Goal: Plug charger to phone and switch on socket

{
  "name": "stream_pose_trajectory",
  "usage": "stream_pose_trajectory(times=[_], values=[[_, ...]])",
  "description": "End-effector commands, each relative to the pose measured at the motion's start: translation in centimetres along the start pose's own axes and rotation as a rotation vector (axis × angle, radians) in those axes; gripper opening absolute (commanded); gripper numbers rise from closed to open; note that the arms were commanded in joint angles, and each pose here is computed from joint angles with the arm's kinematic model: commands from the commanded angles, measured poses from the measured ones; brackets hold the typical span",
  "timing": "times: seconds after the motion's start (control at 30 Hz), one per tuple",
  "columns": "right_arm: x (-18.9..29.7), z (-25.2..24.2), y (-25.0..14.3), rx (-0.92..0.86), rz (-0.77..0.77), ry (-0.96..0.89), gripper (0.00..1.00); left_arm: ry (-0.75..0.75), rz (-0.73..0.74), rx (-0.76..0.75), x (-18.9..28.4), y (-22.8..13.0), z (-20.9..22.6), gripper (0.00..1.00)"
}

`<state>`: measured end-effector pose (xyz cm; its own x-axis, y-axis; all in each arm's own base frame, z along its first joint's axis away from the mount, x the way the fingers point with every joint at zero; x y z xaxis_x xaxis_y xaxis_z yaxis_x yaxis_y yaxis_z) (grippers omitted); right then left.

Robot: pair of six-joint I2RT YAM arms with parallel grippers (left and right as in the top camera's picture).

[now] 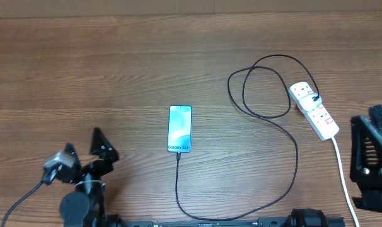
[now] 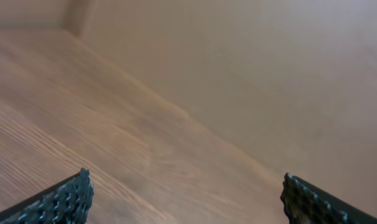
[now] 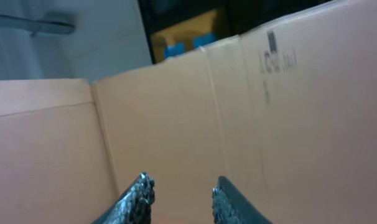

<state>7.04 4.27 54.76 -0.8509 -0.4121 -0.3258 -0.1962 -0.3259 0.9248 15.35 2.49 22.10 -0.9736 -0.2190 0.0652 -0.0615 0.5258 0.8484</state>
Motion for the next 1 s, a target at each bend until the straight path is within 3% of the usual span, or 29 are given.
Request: stream_pose_trajectory(times=[0.0, 0.2, 0.4, 0.77, 0.83, 0.97], values=[[0.5, 1.0, 1.3, 0.040, -0.066, 0.053, 0.33, -0.094, 0.062, -0.073, -0.9, -2.5, 0.0, 1.00], [1.1, 2.1, 3.0, 0.079, -0.137, 0.082, 0.33, -0.066, 0.101, -0.078, -2.0, -5.5, 1.8, 0.99], [2.2, 3.3, 4.6, 0.196, -0.200, 0.096, 0.36, -0.054, 0.079, -0.101, -2.1, -5.4, 2.0, 1.00], [2.4, 3.8, 4.2, 0.195, -0.167, 0.141, 0.35, -0.051, 0.078, -0.114, -2.2, -5.4, 2.0, 1.00], [2.4, 3.8, 4.2, 0.187, -0.164, 0.141, 0.35, -0.038, 0.069, -0.168, -2.2, -5.3, 2.2, 1.00], [2.7, 4.0, 4.2, 0.190, -0.167, 0.145, 0.35, -0.073, 0.074, -0.419, -2.2, -5.5, 1.9, 1.00]])
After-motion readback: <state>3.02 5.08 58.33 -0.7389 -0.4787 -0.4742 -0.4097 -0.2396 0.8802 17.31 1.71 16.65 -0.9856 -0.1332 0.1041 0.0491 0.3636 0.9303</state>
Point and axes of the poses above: each gripper's point midway between its finger pads, its own x axis back along the fingers, its own z axis along the line the jaws close on, y = z × x, the point moved 7 cm from there along x, back along the fingers
